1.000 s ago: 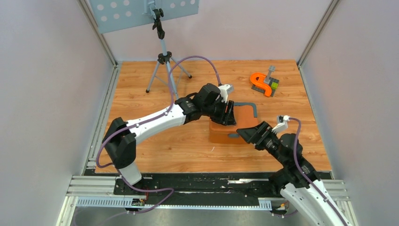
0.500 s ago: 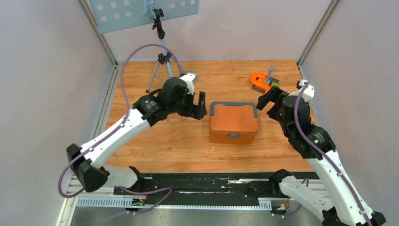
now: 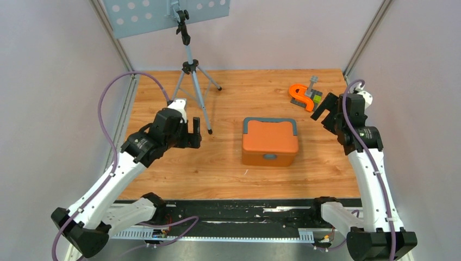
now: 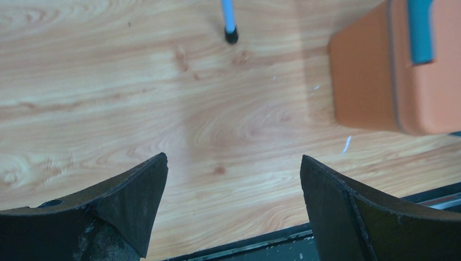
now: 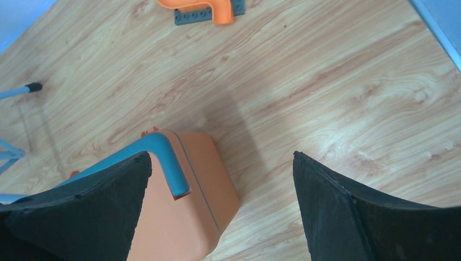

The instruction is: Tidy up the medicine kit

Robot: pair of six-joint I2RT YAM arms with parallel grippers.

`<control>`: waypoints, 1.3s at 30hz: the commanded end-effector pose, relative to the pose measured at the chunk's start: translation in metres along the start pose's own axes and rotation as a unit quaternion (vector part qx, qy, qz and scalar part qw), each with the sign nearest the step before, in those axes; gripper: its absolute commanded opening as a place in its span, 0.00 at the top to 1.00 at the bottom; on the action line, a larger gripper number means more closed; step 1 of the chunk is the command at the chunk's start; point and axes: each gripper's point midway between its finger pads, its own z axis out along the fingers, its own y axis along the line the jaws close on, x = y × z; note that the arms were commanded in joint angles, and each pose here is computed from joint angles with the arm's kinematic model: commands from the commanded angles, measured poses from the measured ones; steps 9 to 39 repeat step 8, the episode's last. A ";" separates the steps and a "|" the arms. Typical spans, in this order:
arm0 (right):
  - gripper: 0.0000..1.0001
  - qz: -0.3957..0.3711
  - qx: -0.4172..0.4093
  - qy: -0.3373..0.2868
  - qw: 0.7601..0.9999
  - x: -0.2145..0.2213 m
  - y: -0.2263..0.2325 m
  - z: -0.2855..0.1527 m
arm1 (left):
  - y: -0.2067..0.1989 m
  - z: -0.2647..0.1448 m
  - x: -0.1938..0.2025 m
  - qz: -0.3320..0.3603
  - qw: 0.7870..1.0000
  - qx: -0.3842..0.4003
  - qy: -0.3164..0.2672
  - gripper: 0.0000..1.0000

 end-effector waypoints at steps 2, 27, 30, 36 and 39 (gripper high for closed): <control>0.00 -0.003 -0.026 0.003 1.000 0.000 0.009 -0.002 | 0.013 0.011 0.021 0.001 1.000 -0.021 0.013 0.00; 0.00 -0.010 -0.027 -0.008 1.000 -0.004 0.009 -0.001 | 0.013 0.013 0.020 -0.001 1.000 -0.024 0.012 0.00; 0.00 -0.010 -0.027 -0.008 1.000 -0.004 0.009 -0.001 | 0.013 0.013 0.020 -0.001 1.000 -0.024 0.012 0.00; 0.00 -0.010 -0.027 -0.008 1.000 -0.004 0.009 -0.001 | 0.013 0.013 0.020 -0.001 1.000 -0.024 0.012 0.00; 0.00 -0.010 -0.027 -0.008 1.000 -0.004 0.009 -0.001 | 0.013 0.013 0.020 -0.001 1.000 -0.024 0.012 0.00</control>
